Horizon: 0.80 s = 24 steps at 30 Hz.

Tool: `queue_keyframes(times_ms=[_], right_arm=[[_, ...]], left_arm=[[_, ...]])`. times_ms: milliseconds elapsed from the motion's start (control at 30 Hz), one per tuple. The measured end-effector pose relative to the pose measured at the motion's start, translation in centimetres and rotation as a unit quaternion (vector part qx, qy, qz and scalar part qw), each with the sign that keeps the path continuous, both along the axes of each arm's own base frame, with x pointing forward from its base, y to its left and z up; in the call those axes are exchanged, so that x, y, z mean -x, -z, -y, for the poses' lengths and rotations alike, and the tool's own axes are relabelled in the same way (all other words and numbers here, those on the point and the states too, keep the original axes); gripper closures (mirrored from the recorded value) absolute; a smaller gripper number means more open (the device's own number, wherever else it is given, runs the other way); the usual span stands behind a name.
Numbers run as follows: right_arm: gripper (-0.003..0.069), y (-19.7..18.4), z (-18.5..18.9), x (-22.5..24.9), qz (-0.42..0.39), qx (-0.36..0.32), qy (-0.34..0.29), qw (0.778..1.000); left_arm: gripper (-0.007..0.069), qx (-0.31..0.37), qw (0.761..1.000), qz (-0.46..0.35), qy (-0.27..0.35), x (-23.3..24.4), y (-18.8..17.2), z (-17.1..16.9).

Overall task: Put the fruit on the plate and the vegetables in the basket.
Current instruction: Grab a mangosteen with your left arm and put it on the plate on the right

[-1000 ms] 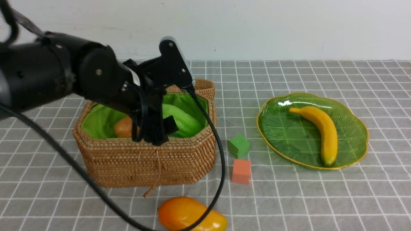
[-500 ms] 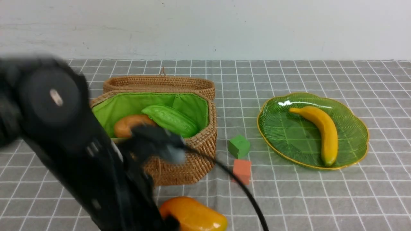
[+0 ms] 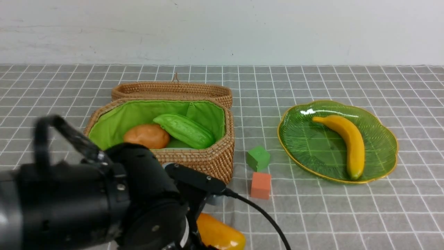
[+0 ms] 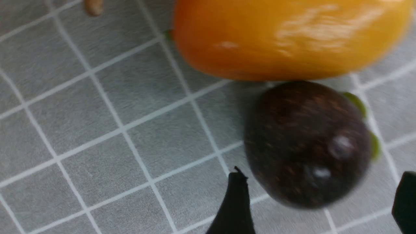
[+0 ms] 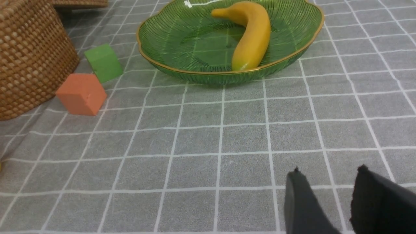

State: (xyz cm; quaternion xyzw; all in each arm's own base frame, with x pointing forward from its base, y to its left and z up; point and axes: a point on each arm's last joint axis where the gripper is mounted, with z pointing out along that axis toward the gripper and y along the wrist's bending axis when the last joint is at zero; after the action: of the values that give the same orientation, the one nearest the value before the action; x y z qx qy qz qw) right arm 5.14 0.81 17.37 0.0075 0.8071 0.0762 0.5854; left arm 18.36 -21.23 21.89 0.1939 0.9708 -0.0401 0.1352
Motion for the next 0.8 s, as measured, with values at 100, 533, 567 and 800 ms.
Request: queue_keyframes(times_ms=[100, 533, 567, 800], right_arm=[[0.0419, 0.0, 0.0, 0.0, 0.0, 0.0, 0.0, 1.0], [0.0419, 0.0, 0.0, 0.0, 0.0, 0.0, 0.0, 1.0], [0.0419, 0.0, 0.0, 0.0, 0.0, 0.0, 0.0, 1.0], [0.0419, 0.0, 0.0, 0.0, 0.0, 0.0, 0.0, 1.0]], left_arm=[[0.004, 0.0, 1.0, -0.015, -0.012, -0.3, 1.4, 0.7], [0.0219, -0.051, 0.994, -0.085, 0.04, -0.1, 4.5, 1.3], [0.0273, -0.055, 0.993, -0.091, 0.047, 0.0, 4.4, 1.3], [0.0638, -0.03, 0.994, -0.087, 0.061, 0.5, 2.3, 1.1]])
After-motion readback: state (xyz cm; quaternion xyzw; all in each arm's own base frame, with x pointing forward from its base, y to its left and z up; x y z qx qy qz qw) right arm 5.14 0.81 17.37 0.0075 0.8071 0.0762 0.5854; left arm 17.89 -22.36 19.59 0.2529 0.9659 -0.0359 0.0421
